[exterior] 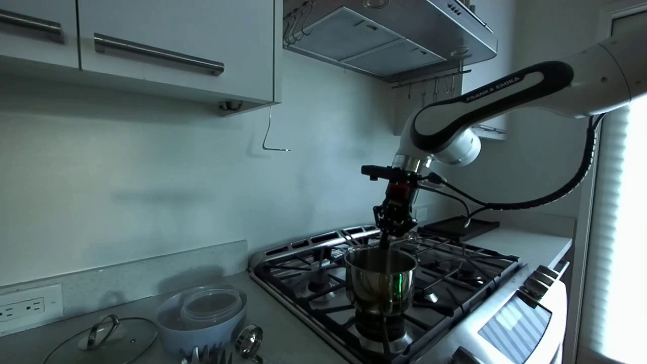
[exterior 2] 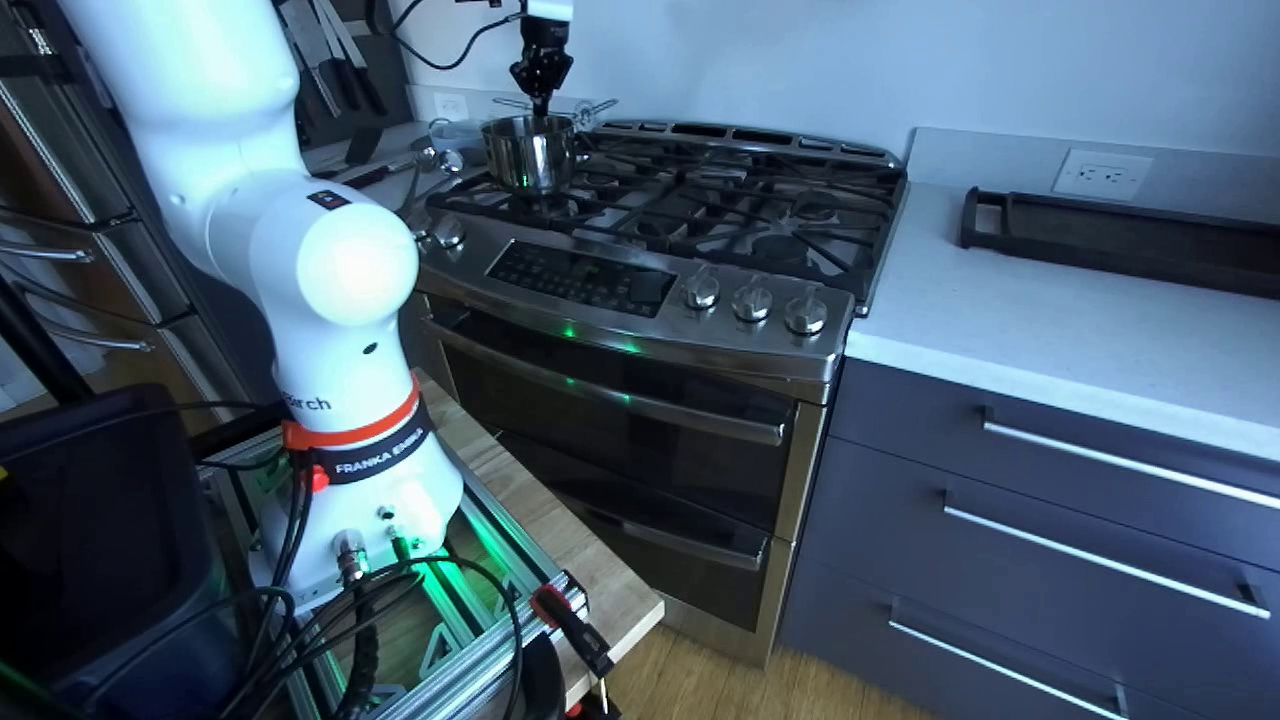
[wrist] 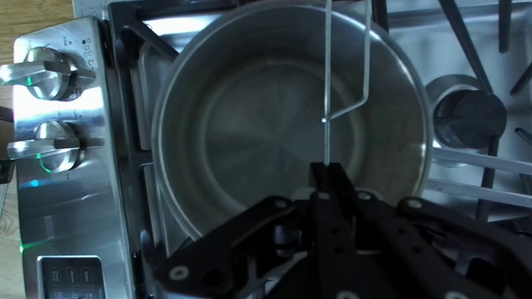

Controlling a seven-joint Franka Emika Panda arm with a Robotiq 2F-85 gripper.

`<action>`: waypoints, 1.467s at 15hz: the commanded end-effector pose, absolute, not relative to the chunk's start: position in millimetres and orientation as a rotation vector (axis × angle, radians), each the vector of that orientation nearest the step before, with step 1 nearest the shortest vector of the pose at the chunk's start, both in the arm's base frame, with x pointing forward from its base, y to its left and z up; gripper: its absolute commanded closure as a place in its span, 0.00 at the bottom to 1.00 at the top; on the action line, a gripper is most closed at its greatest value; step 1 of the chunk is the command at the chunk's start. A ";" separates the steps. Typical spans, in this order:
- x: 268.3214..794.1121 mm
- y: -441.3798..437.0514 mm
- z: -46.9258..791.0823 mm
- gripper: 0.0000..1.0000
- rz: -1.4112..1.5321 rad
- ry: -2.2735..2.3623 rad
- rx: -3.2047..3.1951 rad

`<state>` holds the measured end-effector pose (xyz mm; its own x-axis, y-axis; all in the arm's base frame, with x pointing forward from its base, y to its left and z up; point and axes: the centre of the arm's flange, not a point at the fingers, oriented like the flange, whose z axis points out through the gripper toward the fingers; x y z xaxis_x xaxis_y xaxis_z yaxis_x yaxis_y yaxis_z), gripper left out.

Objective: Hang the coffee whisk on the hook above the stove

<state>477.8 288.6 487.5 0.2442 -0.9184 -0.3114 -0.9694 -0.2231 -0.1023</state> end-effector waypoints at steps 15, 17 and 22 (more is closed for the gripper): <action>485.3 235.3 600.2 0.99 0.508 1.378 -1.884; 487.6 237.5 608.6 0.99 0.543 1.286 -1.837; 489.0 236.0 617.8 0.99 0.564 1.163 -1.756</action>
